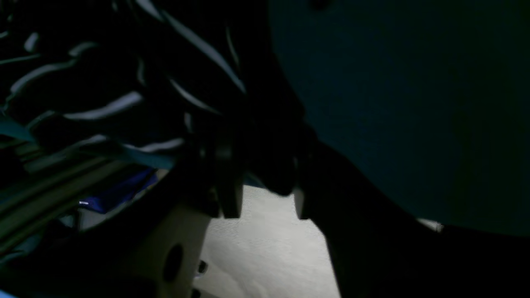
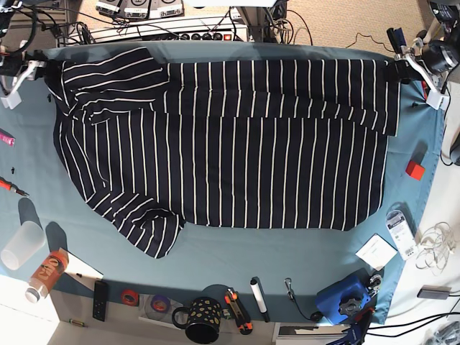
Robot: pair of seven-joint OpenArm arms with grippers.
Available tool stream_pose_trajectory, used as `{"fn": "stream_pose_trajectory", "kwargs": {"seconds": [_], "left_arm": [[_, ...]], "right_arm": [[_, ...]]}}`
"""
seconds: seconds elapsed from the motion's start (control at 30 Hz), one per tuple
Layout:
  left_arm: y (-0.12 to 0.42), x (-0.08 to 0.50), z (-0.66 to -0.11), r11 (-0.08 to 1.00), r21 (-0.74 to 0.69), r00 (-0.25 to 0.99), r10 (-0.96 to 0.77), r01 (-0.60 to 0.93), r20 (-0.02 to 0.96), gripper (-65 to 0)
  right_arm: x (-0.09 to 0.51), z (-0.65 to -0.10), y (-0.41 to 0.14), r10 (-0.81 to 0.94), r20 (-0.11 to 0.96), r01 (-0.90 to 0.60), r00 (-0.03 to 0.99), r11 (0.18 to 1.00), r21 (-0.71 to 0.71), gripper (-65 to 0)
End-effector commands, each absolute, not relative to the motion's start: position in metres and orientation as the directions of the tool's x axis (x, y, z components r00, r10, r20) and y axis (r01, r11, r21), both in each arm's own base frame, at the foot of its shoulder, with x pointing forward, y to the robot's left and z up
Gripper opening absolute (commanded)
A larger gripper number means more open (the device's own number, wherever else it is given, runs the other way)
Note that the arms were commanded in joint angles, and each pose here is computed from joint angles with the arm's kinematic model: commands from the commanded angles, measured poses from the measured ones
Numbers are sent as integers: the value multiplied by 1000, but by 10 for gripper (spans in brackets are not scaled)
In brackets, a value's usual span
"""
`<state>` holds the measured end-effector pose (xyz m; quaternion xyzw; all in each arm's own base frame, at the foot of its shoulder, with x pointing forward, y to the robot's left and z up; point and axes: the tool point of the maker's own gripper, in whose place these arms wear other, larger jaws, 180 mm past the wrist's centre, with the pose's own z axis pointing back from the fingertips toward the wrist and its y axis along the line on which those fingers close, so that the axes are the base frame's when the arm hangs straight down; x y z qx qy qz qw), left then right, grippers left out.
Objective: Layout the t-shirt on the table in an organized manner, then fold the t-shirt properly
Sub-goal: 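Pull the folded edge further with both grippers and release, then grasp the loose sleeve with the right gripper and lift it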
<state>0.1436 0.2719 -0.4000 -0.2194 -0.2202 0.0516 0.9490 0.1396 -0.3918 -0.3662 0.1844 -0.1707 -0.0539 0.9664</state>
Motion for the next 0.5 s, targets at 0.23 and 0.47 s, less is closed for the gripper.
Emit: {"fn": "stream_pose_trajectory", "kwargs": {"seconds": [0.23, 0.47], "left_arm": [[301, 152, -376, 925, -379, 908, 137, 26, 396, -394], [290, 179, -351, 926, -355, 858, 73, 131, 508, -394]], "right_arm": [[191, -302, -408, -150, 487, -52, 861, 925, 377, -452], [253, -251, -410, -145, 664, -132, 733, 928, 348, -452]]}}
